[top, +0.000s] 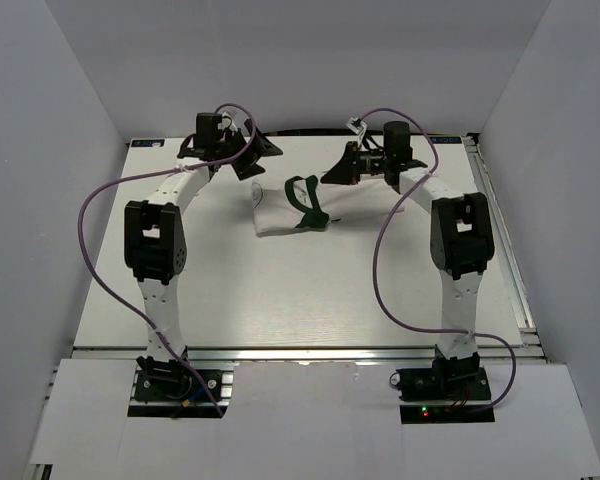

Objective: Fold and stack the t-shirts
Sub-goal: Fold the tshirt

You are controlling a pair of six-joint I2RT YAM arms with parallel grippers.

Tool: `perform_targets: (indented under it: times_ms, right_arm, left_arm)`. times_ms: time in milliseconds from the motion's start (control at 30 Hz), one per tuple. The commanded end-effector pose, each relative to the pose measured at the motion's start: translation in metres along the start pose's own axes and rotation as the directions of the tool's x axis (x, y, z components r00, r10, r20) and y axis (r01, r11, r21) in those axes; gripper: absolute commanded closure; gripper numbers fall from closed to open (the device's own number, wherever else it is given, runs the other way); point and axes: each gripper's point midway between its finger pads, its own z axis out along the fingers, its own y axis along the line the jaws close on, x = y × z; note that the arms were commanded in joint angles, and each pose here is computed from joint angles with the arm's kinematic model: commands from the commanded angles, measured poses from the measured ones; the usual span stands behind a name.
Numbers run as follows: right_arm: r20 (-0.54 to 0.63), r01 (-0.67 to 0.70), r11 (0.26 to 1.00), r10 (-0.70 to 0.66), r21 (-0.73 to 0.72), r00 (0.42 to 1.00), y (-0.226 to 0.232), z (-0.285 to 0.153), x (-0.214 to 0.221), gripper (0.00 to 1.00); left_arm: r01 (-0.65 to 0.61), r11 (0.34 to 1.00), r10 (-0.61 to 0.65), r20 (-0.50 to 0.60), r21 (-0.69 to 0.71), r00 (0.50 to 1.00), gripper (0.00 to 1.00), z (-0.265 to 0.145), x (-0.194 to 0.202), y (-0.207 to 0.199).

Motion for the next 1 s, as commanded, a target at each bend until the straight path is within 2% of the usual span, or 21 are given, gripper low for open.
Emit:
perform_targets:
  times_ms: [0,167,333,433,467,600,667,700,767,833,867,933,967]
  right_arm:
    - [0.013,0.030,0.999,-0.030,-0.019,0.999,0.017,-0.011,-0.011,0.83]
    - [0.054,0.023,0.998,-0.026,0.052,0.998,0.008,-0.047,-0.017,0.82]
    - [0.083,0.009,0.973,-0.029,0.232,0.996,-0.027,-0.095,-0.019,0.77]
    - [0.078,-0.010,0.929,-0.021,0.371,0.997,-0.050,-0.120,-0.019,0.71]
    - [0.083,-0.016,0.885,-0.026,0.466,0.996,-0.065,-0.133,-0.024,0.69]
    - [0.091,-0.055,0.777,-0.003,0.627,0.996,-0.090,-0.160,-0.024,0.54]
    - [0.105,-0.073,0.693,-0.003,0.717,0.994,-0.111,-0.189,-0.026,0.46]
    - [0.105,-0.067,0.671,-0.016,0.738,0.994,-0.116,-0.195,-0.030,0.37]
    - [0.095,-0.075,0.613,0.001,0.786,0.996,-0.136,-0.203,-0.024,0.30]
    - [0.096,-0.092,0.554,0.021,0.827,0.995,-0.158,-0.210,-0.022,0.26]
    - [0.085,-0.079,0.545,0.014,0.835,0.996,-0.163,-0.211,-0.021,0.22]
    - [0.083,-0.086,0.514,0.030,0.854,0.996,-0.177,-0.215,-0.014,0.21]
    - [0.081,-0.087,0.513,0.035,0.854,0.996,-0.179,-0.214,-0.012,0.19]
  left_arm:
    - [0.059,0.992,-0.048,-0.099,0.109,0.994,0.04,0.017,0.014,-0.008]
    - [0.125,0.975,-0.091,-0.183,0.185,0.979,0.06,0.037,0.031,0.000]
    - [0.167,0.980,-0.141,-0.215,0.109,0.966,0.06,0.057,0.053,0.042]
    - [0.178,0.980,-0.158,-0.205,0.083,0.966,0.06,0.063,0.057,0.060]
    - [0.177,0.980,-0.156,-0.201,0.091,0.967,0.06,0.064,0.057,0.060]
    - [0.117,0.976,-0.093,-0.131,0.186,0.987,0.05,0.053,0.030,0.025]
    - [0.072,0.969,-0.053,-0.086,0.236,0.995,0.04,0.039,0.011,-0.005]
    - [0.059,0.967,-0.043,-0.070,0.247,0.997,0.02,0.033,0.005,-0.014]
    - [0.015,0.959,-0.006,-0.032,0.284,0.999,0.02,0.015,-0.006,-0.041]
    - [-0.005,0.956,0.007,-0.007,0.292,1.000,0.02,0.001,-0.011,-0.051]
    - [-0.030,0.950,0.025,0.022,0.310,0.999,0.02,-0.015,-0.016,-0.065]
    - [-0.020,0.959,0.012,0.028,0.282,1.000,0.02,-0.029,-0.011,-0.053]
    - [-0.050,0.956,0.035,0.057,0.289,0.998,0.02,-0.047,-0.014,-0.063]
